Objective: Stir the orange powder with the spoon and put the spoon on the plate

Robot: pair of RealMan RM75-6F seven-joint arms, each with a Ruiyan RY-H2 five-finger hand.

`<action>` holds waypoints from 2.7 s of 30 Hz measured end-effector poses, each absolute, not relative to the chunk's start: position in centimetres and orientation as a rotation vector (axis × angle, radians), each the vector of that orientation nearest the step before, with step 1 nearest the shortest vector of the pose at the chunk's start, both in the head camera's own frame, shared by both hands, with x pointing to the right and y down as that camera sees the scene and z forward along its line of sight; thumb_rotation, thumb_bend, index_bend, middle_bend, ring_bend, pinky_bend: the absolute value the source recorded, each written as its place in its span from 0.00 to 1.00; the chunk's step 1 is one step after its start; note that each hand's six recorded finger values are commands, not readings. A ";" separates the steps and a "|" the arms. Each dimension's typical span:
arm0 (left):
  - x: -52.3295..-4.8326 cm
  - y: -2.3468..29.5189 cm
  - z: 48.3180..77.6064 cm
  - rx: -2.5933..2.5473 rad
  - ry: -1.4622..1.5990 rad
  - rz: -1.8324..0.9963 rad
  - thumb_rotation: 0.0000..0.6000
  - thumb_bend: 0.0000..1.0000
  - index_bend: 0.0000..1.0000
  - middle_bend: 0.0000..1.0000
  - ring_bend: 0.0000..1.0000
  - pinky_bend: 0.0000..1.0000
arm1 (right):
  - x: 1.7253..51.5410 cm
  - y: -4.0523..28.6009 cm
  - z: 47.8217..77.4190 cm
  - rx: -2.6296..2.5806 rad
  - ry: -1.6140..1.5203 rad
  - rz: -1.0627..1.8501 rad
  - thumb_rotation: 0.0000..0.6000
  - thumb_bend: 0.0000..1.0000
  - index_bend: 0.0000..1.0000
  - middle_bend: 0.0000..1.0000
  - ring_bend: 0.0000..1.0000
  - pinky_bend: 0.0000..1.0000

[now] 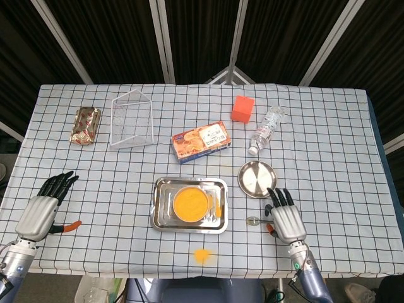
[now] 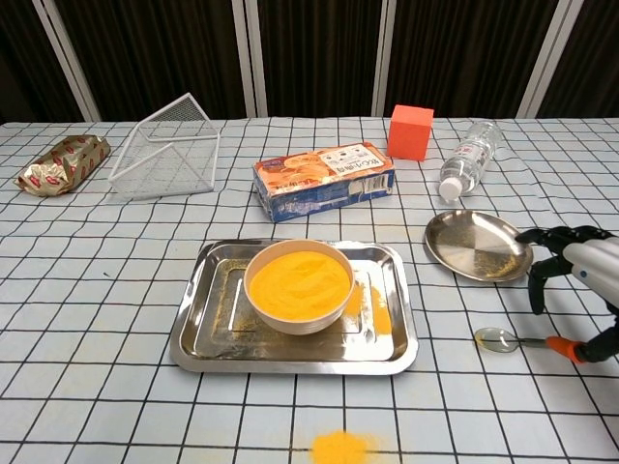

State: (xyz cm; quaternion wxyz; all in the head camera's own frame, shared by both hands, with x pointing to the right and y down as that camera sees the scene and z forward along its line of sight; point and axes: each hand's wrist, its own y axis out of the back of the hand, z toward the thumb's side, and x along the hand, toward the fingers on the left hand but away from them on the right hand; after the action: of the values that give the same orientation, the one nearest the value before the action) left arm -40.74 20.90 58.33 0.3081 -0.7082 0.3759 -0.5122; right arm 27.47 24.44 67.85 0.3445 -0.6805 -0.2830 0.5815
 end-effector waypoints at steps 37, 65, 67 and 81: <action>-40.7 21.0 58.2 -1.874 0.993 -1.351 1.00 0.00 0.00 0.00 0.00 0.02 | 29.0 25.8 69.5 -1.737 -0.723 1.600 1.00 0.45 0.46 0.09 0.00 0.00; -40.7 21.0 58.3 -1.876 0.992 -1.353 1.00 0.00 0.00 0.00 0.00 0.02 | 30.2 26.1 70.3 -1.723 -0.726 1.650 1.00 0.50 0.46 0.09 0.00 0.00; -40.7 21.0 58.3 -1.876 0.992 -1.353 1.00 0.00 0.00 0.00 0.00 0.02 | 30.1 26.1 70.3 -1.727 -0.729 1.649 1.00 0.51 0.47 0.09 0.00 0.00; -40.7 21.0 58.3 -1.877 0.993 -1.356 1.00 0.00 0.00 0.00 0.00 0.02 | 30.4 26.3 70.5 -1.727 -0.723 1.664 1.00 0.52 0.56 0.10 0.00 0.00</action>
State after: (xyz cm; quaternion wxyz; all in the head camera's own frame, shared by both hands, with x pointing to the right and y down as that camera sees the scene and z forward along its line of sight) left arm -40.68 21.00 58.29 0.3060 -0.7093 0.3750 -0.5124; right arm 30.41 26.30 70.55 0.3128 -0.6549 -0.2743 0.6308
